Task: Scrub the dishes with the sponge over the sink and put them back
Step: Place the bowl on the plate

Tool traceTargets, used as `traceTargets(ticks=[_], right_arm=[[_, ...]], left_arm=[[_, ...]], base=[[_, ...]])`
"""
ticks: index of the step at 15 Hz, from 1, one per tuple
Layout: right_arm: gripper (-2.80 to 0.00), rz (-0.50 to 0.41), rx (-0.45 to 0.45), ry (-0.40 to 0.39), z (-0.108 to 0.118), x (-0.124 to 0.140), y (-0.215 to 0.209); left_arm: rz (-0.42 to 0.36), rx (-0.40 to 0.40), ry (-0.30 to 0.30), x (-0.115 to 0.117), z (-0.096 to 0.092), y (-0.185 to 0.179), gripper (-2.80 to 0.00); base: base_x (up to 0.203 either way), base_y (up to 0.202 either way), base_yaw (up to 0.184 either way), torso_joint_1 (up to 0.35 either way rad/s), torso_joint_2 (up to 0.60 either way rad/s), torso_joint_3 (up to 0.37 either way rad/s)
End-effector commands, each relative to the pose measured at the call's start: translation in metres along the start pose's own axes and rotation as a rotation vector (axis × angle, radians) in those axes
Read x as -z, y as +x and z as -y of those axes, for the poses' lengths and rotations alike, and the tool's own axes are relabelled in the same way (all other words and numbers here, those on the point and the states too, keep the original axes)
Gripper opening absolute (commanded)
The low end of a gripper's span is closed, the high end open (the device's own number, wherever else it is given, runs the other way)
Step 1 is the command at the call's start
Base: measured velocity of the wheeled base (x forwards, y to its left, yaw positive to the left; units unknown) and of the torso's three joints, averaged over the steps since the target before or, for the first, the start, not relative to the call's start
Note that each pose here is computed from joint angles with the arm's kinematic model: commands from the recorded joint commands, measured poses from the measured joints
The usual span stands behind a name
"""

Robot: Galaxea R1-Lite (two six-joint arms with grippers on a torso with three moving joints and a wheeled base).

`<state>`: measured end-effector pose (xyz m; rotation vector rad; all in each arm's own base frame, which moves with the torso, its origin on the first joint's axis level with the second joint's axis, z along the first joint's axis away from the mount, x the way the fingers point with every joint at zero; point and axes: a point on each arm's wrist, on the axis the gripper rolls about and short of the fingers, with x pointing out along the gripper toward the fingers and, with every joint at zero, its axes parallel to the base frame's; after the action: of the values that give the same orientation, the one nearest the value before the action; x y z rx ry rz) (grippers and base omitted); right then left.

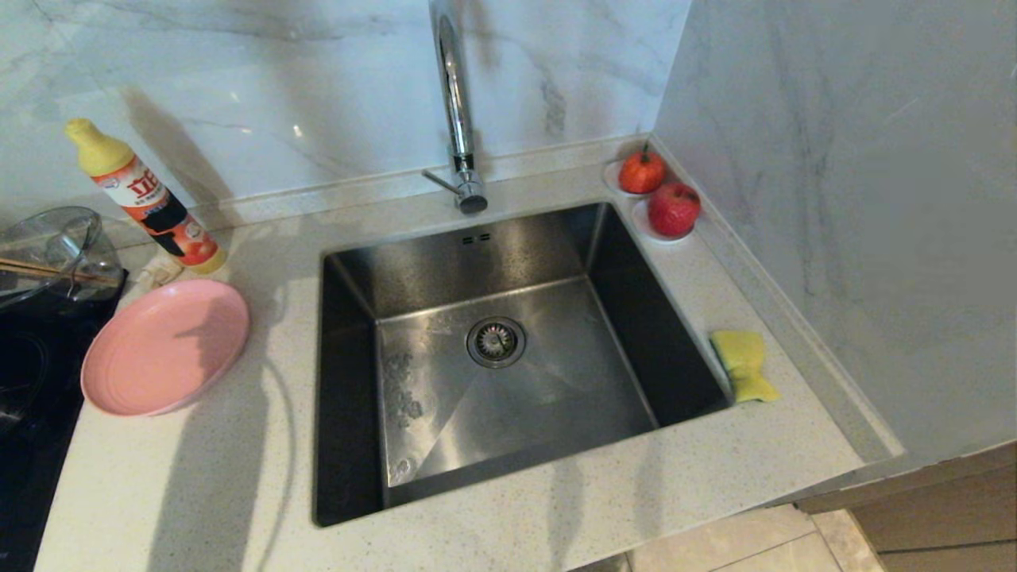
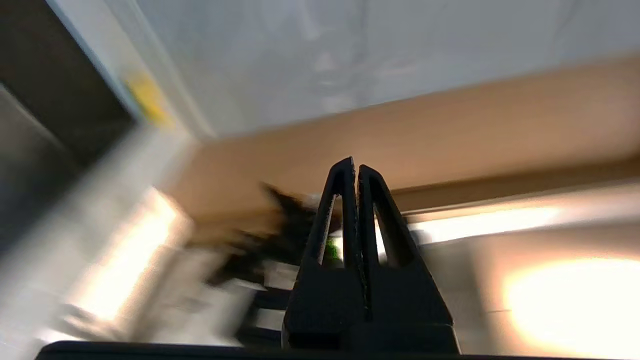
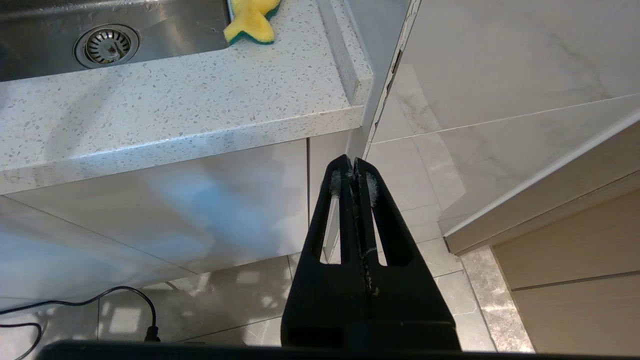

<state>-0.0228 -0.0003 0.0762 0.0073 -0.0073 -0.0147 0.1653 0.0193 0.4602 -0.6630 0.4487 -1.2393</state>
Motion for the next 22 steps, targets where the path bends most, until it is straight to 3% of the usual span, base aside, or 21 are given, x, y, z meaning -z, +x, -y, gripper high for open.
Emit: traceTargets(ticks=[1, 2, 5, 6, 7, 8, 10, 11, 13, 16, 17, 20, 22], right_arm=[[-2.8, -0.001, 0.001, 0.0, 0.0, 0.0, 0.0], [-2.8, -0.001, 0.001, 0.0, 0.0, 0.0, 0.0], [-2.8, 0.0, -0.001, 0.0, 0.0, 0.0, 0.0], [-2.8, -0.001, 0.001, 0.0, 0.0, 0.0, 0.0], [-2.8, -0.001, 0.0, 0.0, 0.0, 0.0, 0.0], [-2.8, -0.001, 0.001, 0.0, 0.0, 0.0, 0.0], [-2.8, -0.001, 0.0, 0.0, 0.0, 0.0, 0.0], [-2.8, -0.001, 0.001, 0.001, 0.0, 0.0, 0.0], [-2.8, 0.0, 0.001, 0.001, 0.0, 0.0, 0.0], [-2.8, 0.0, 0.0, 0.0, 0.0, 0.0, 0.0], [-2.8, -0.001, 0.0, 0.0, 0.0, 0.0, 0.0], [-2.8, -0.001, 0.001, 0.0, 0.0, 0.0, 0.0], [-2.8, -0.001, 0.001, 0.001, 0.0, 0.0, 0.0]], left_arm=[[0.005, -0.015, 0.25, -0.003, -0.012, -0.003, -2.8], [0.017, -0.015, 0.388, -0.004, -0.011, -0.004, -2.8], [0.025, -0.008, 0.676, -0.003, -0.003, -0.004, -2.8], [0.02, -0.005, 0.742, -0.002, -0.002, -0.004, -2.8], [0.019, -0.004, 0.752, -0.003, 0.002, -0.004, -2.8], [0.034, -0.002, 0.662, -0.003, 0.008, -0.004, -2.8], [0.105, 0.019, 0.396, -0.001, 0.021, -0.004, -2.8], [0.133, 0.033, 0.298, -0.001, 0.026, -0.004, -2.8], [0.136, 0.034, 0.193, -0.005, 0.032, -0.004, -2.8], [0.136, 0.017, -0.058, -0.012, 0.024, -0.003, -2.8], [0.134, 0.014, -0.076, -0.012, 0.021, -0.003, -2.8], [0.072, 0.005, -0.025, -0.009, 0.025, -0.003, -2.8], [0.06, 0.005, -0.023, -0.005, 0.031, -0.003, -2.8]], base=[[0.0, 0.0, 0.0, 0.0, 0.0, 0.0], [0.0, 0.0, 0.0, 0.0, 0.0, 0.0], [0.0, 0.0, 0.0, 0.0, 0.0, 0.0], [0.0, 0.0, 0.0, 0.0, 0.0, 0.0], [0.0, 0.0, 0.0, 0.0, 0.0, 0.0], [0.0, 0.0, 0.0, 0.0, 0.0, 0.0], [0.0, 0.0, 0.0, 0.0, 0.0, 0.0], [0.0, 0.0, 0.0, 0.0, 0.0, 0.0], [0.0, 0.0, 0.0, 0.0, 0.0, 0.0], [0.0, 0.0, 0.0, 0.0, 0.0, 0.0], [0.0, 0.0, 0.0, 0.0, 0.0, 0.0], [0.0, 0.0, 0.0, 0.0, 0.0, 0.0], [0.0, 0.0, 0.0, 0.0, 0.0, 0.0]])
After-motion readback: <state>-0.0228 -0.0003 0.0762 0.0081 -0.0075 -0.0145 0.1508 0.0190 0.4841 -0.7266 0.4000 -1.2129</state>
